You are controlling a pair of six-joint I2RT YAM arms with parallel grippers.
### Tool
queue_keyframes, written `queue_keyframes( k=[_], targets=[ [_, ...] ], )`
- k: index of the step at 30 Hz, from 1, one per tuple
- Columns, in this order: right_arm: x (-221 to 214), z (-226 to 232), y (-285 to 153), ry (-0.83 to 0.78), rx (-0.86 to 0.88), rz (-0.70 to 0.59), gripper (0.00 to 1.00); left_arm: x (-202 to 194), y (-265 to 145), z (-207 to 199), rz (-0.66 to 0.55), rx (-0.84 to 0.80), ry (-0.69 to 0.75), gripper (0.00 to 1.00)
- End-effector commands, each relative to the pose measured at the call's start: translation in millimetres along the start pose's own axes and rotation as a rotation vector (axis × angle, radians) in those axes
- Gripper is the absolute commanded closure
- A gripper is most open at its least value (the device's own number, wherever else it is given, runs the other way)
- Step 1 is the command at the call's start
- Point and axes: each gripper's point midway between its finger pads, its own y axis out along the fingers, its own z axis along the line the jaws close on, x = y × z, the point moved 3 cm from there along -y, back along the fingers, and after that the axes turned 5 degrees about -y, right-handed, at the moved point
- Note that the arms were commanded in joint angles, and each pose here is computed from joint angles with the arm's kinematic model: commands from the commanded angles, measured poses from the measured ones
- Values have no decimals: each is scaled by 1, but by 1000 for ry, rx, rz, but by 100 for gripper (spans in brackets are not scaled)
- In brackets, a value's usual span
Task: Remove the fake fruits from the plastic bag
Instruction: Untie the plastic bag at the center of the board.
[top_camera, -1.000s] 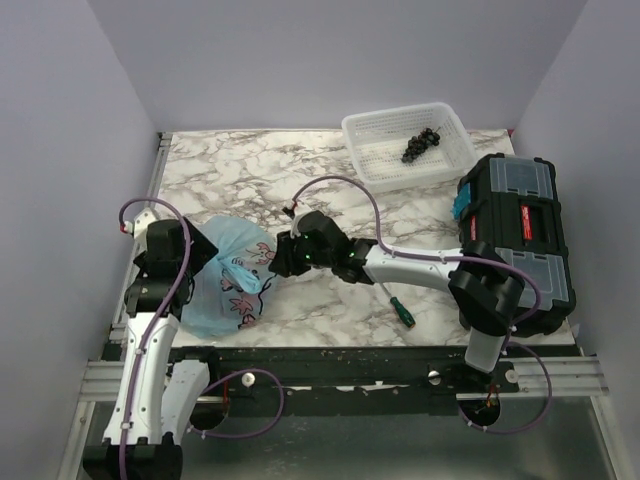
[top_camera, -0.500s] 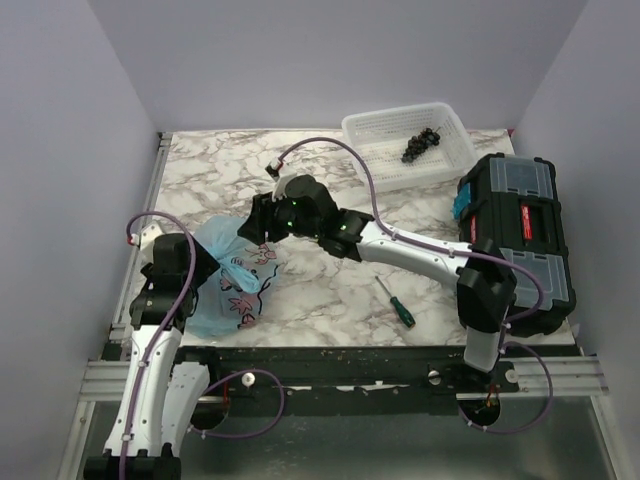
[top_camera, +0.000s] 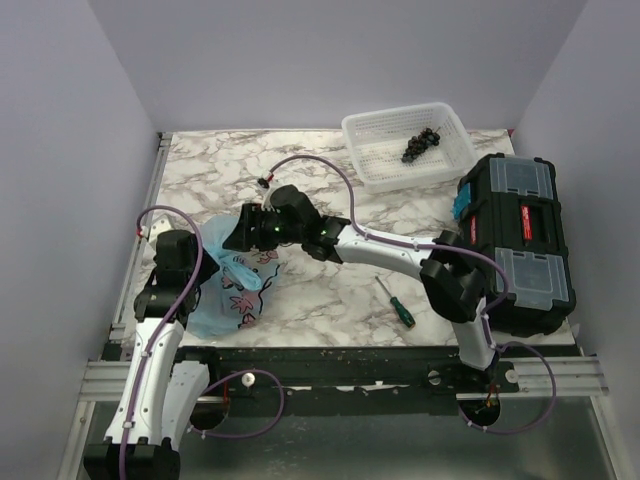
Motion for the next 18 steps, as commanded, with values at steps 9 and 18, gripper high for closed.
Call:
queue_keyframes(
  k=[9, 18],
  targets=[
    [-12, -13, 23, 279, -80, -19, 37, -4, 0, -17, 28, -130, 60, 62],
    [-21, -26, 56, 306, -141, 7, 45, -7, 0, -20, 74, -131, 71, 54]
  ],
)
